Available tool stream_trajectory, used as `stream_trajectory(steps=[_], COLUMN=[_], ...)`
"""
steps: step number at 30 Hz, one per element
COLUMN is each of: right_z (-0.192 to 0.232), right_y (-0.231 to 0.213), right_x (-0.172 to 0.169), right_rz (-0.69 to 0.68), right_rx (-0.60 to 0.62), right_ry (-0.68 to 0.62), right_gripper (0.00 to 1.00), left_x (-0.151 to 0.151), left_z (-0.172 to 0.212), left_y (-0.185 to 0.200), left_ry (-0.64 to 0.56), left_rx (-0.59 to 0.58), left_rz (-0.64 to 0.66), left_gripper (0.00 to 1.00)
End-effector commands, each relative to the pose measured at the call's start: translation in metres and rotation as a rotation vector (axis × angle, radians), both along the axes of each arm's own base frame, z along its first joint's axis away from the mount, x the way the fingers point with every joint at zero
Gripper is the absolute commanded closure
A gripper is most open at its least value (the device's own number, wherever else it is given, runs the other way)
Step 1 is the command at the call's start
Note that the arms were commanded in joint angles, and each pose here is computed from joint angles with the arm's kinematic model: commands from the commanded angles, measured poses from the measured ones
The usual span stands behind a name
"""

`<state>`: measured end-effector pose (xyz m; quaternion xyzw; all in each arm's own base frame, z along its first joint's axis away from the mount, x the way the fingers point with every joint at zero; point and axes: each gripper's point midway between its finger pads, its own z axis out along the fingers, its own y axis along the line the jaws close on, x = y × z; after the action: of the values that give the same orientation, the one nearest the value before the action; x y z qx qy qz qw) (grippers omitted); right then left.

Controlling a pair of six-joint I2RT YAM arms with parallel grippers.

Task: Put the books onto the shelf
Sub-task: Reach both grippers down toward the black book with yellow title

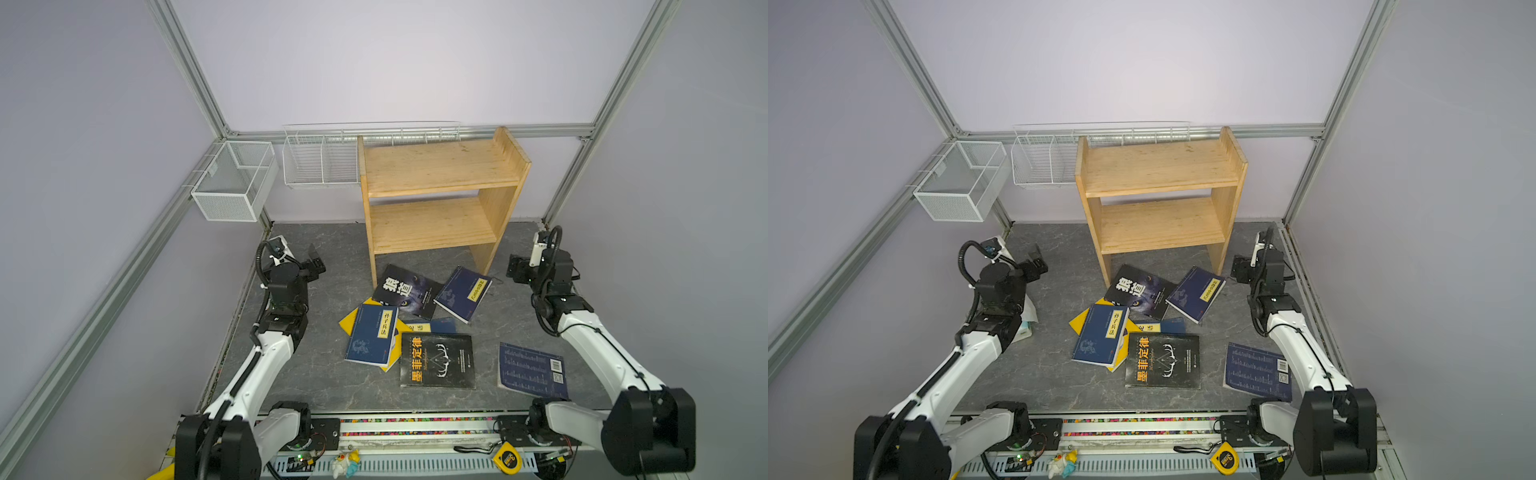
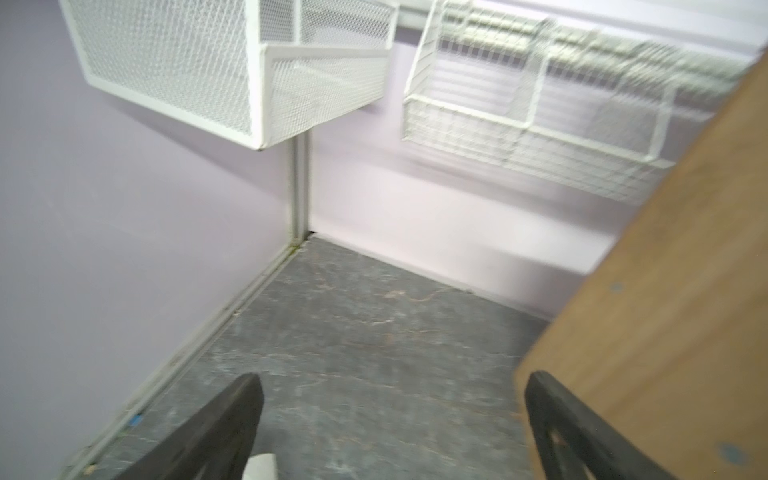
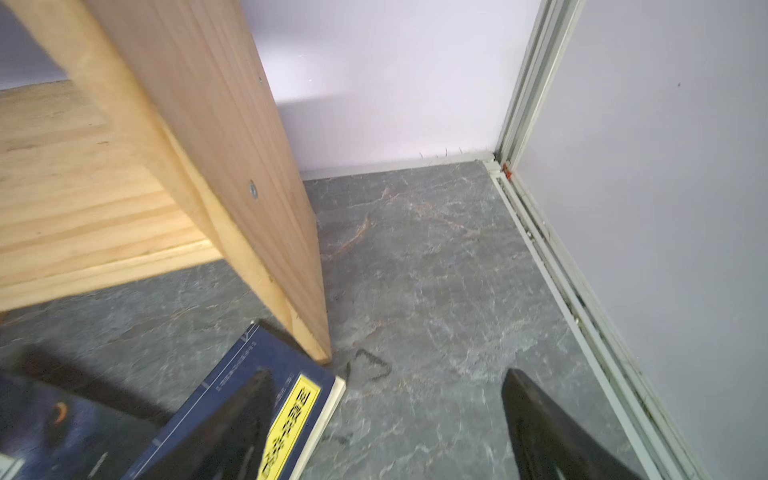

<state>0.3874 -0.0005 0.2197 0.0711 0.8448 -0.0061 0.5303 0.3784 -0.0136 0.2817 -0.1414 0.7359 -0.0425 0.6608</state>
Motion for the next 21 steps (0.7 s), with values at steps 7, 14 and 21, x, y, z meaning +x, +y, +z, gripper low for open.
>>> stream_trajectory(steps=[7, 14, 21], right_z=[-0.050, -0.030, -0.031], right_y=[0.076, 0.149, 0.194], right_x=[-0.100, -0.145, -0.170], right_rz=[0.141, 0.364, 0.442], right_rx=[0.461, 0.531, 0.516], right_ry=[0.289, 0.306, 0.314], right_gripper=[0.12, 0.12, 0.12], left_x=[-0.075, -0.124, -0.142], left_z=[-0.091, -0.099, -0.090], left_y=[-0.119, -0.193, -0.225], left_ry=[0.355, 0.457, 0.439], left_rx=[-0.592, -0.712, -0.723], left_rz=[-0.333, -0.454, -0.549], left_gripper=[0.01, 0.01, 0.01])
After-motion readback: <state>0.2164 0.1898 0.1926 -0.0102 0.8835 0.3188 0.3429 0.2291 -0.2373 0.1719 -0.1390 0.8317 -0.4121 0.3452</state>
